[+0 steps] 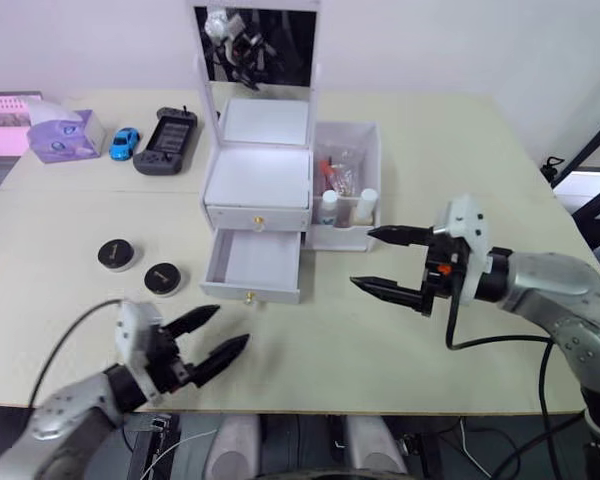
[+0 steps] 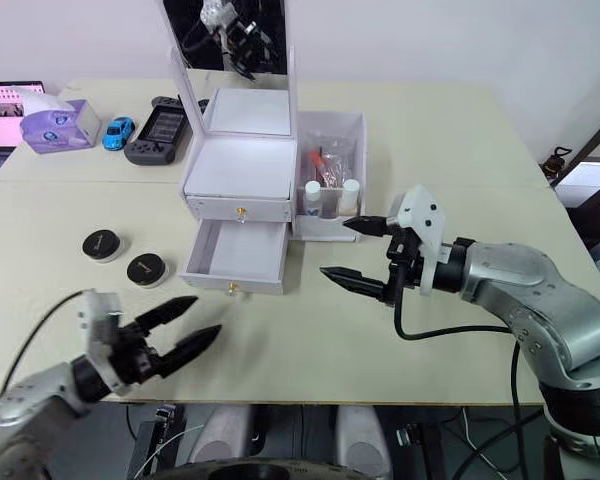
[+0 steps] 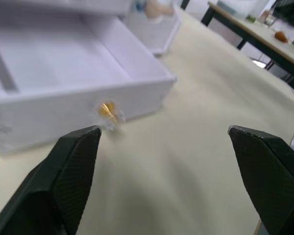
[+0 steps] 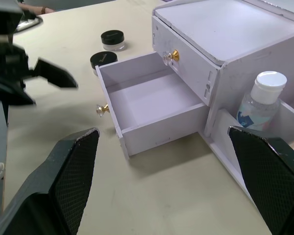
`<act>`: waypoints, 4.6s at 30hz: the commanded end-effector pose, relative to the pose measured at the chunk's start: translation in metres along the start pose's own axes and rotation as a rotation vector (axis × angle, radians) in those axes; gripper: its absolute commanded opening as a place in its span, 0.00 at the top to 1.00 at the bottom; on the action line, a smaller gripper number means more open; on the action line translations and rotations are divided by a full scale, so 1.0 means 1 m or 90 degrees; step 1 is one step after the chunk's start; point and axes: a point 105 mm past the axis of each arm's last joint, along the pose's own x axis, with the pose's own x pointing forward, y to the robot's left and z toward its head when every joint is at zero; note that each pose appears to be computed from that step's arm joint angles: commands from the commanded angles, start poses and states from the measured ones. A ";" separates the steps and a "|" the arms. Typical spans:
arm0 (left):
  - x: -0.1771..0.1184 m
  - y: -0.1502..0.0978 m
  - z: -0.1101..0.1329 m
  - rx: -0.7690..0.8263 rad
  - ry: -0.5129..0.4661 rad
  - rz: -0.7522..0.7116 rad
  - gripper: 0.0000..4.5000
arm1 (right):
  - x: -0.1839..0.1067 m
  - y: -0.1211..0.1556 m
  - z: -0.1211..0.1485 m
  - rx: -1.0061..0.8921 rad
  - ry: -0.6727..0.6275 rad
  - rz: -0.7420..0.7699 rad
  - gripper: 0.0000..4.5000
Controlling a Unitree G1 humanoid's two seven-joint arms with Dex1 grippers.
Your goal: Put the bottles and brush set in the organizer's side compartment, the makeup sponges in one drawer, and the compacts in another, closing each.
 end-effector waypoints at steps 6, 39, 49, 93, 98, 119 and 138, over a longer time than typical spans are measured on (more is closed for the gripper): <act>-0.039 0.064 0.055 0.106 -0.006 0.056 0.02 | -0.048 -0.047 -0.001 -0.023 -0.012 -0.092 0.00; -0.072 0.182 0.115 0.279 0.055 0.227 0.02 | -0.082 -0.086 -0.003 0.067 -0.060 -0.235 0.00; -0.032 0.123 0.094 0.267 0.100 0.209 0.02 | 0.000 -0.022 0.060 -0.089 -0.003 0.027 0.00; -0.012 0.121 0.003 0.109 0.193 0.341 0.41 | 0.037 -0.009 0.095 -0.105 0.083 0.120 0.00; -0.004 0.122 0.002 0.115 0.202 0.340 0.41 | 0.033 -0.012 0.097 -0.111 0.084 0.104 0.00; 0.032 0.047 0.082 0.219 0.066 0.014 0.41 | 0.020 -0.027 0.096 -0.121 0.083 0.061 0.00; 0.075 0.063 0.046 0.266 0.213 -0.007 0.41 | 0.001 -0.033 0.080 -0.114 0.121 -0.016 0.00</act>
